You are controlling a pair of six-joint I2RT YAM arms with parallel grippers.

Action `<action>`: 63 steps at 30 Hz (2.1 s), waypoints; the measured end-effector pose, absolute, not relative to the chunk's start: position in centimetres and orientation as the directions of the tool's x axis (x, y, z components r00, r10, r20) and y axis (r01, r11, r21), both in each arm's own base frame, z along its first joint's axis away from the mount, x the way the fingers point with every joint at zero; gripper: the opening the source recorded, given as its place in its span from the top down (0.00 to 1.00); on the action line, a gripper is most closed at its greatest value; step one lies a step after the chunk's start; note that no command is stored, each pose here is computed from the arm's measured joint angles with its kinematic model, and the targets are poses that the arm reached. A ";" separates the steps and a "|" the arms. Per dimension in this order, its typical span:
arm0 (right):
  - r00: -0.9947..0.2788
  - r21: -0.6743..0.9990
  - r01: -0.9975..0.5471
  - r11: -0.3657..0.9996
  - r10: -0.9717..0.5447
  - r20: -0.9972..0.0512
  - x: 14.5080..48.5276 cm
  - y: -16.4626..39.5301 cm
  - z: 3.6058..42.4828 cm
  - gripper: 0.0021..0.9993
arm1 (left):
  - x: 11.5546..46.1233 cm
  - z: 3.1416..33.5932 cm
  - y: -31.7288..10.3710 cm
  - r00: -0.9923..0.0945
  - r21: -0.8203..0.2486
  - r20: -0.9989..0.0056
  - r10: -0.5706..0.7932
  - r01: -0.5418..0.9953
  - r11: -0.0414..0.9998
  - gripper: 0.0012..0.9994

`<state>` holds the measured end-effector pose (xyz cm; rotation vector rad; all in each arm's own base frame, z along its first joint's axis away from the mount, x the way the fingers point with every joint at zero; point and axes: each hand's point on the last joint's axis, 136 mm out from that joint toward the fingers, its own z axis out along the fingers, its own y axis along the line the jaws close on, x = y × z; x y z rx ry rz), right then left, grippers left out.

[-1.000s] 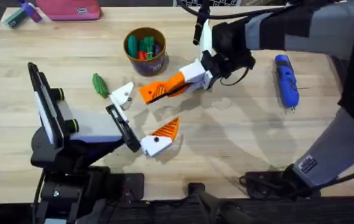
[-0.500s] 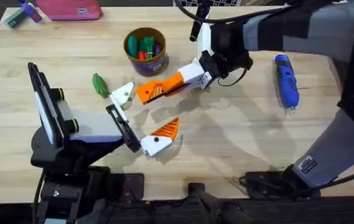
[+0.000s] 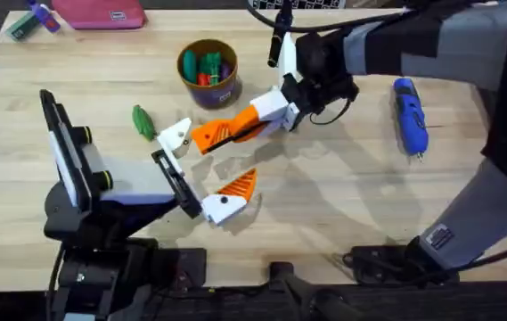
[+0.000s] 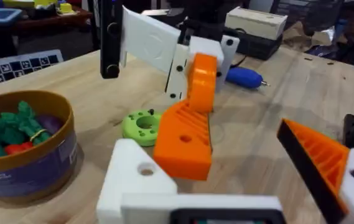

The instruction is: Pick up the gripper from the table and insert it into the empty holder that is missing its gripper. Then pick up a screw, insert it into the mounting hole, and use the screwdriver to tighten it. Finally, clean up the table by picking up the vegetable and placing it into the bucket.

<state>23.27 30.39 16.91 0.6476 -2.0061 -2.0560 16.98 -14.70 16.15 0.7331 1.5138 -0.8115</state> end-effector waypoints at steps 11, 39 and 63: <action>-0.883 0.986 -0.155 -0.060 -0.439 -0.166 23.9 31.0 16.9 0.99 | 17.1 16.1 -14.6 -0.093 -0.080 -0.996 -0.004 0.824 0.562 0.01; -0.858 0.980 -0.185 -0.071 -0.475 -0.196 23.6 32.7 16.9 0.99 | 17.1 16.1 -14.6 -0.090 -0.075 -0.996 -0.002 0.824 0.561 0.01; -0.854 0.987 -0.151 -0.046 -0.497 -0.154 24.4 34.7 17.2 0.99 | 17.1 16.2 -14.6 -0.080 -0.064 -0.997 0.004 0.824 0.563 0.01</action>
